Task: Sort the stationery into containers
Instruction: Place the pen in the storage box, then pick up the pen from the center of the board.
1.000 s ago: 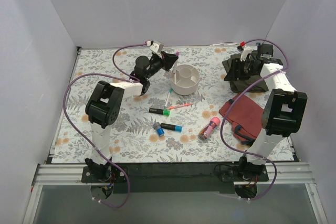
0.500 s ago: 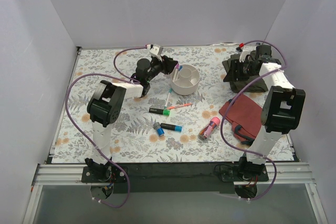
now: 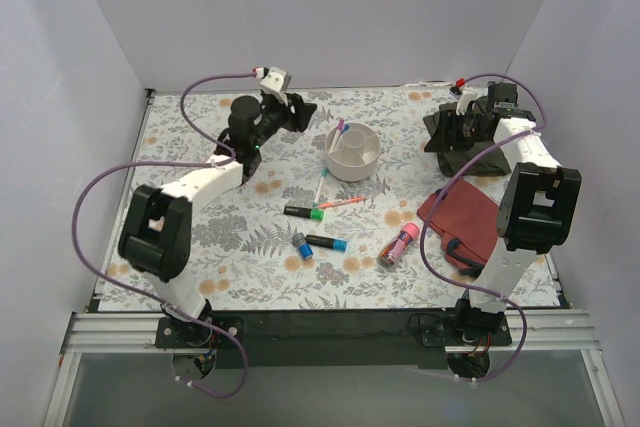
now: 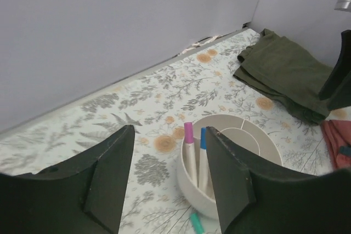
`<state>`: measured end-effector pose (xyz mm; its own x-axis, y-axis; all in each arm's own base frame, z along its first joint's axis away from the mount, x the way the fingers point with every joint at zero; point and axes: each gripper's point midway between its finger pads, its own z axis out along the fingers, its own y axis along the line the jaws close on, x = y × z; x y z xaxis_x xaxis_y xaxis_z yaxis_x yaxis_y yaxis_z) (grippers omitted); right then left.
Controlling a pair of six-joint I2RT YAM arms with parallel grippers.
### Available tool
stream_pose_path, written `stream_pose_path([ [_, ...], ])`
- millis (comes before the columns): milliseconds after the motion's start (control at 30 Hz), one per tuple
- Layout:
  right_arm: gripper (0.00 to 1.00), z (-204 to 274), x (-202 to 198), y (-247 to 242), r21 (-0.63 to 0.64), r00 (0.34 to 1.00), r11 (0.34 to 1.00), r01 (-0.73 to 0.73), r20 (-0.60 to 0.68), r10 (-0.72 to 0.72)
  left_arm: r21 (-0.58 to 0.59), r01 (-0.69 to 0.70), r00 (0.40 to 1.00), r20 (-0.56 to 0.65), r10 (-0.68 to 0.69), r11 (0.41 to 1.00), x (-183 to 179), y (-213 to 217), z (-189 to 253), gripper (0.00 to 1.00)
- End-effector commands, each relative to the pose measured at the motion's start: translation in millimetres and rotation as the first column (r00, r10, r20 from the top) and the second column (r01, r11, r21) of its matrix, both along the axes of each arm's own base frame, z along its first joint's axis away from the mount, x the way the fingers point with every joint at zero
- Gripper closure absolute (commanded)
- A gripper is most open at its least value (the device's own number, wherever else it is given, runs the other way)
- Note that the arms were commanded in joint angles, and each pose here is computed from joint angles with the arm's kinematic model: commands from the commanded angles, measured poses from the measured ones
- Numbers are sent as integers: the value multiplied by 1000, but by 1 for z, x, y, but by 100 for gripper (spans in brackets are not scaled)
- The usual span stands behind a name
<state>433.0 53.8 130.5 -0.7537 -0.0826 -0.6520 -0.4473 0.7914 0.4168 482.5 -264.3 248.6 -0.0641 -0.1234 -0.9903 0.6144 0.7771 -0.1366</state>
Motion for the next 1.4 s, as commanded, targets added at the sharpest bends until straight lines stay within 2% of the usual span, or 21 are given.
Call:
stream_pose_path([
  [0, 40, 22, 15, 5, 10, 995, 999, -35, 99, 34, 284, 107, 993, -86, -86, 953, -54, 31, -15, 43],
  [67, 40, 20, 16, 6, 17, 995, 999, -39, 96, 37, 324, 127, 989, -118, -93, 938, -66, 38, -18, 37],
  [200, 40, 20, 20, 7, 35, 996, 999, -26, 83, 23, 290, 128, 937, -348, -20, 948, -76, 44, -44, 35],
  [267, 40, 21, 22, 7, 38, 997, 999, -14, 81, 11, 252, 99, 872, -488, 38, 963, -68, 41, -72, 36],
  [300, 40, 22, 23, 6, 45, 997, 999, 1, 72, -5, 270, 49, 825, -554, 113, 962, -66, 48, -86, 36],
  [333, 41, 24, 26, 5, 45, 997, 999, 14, 79, -17, 266, 38, 793, -594, 133, 963, -52, 42, -96, 37],
  [400, 41, 24, 29, 5, 53, 997, 998, 37, 68, -41, 260, 15, 733, -660, 166, 965, -47, 40, -112, 41],
  [433, 41, 24, 30, 5, 54, 996, 998, 41, 71, -45, 257, 7, 723, -669, 173, 967, -43, 38, -121, 41],
  [500, 41, 24, 31, 7, 54, 996, 998, 37, 73, -41, 237, 12, 744, -652, 150, 971, -37, 32, -121, 45],
  [600, 41, 25, 31, 7, 55, 996, 998, 36, 77, -40, 250, 18, 725, -671, 160, 968, -29, 29, -136, 51],
  [1033, 41, 20, 23, 5, 33, 996, 999, 38, 76, -41, 250, 87, 671, -730, 129, 964, -40, 3, -178, 55],
  [1133, 41, 21, 25, 4, 29, 996, 999, 41, 80, -43, 304, 69, 672, -718, 181, 950, -41, 2, -189, 57],
  [1367, 41, 14, 24, 5, 35, 997, 999, 36, 64, -38, 288, 104, 656, -739, 151, 952, -49, -14, -197, 57],
])
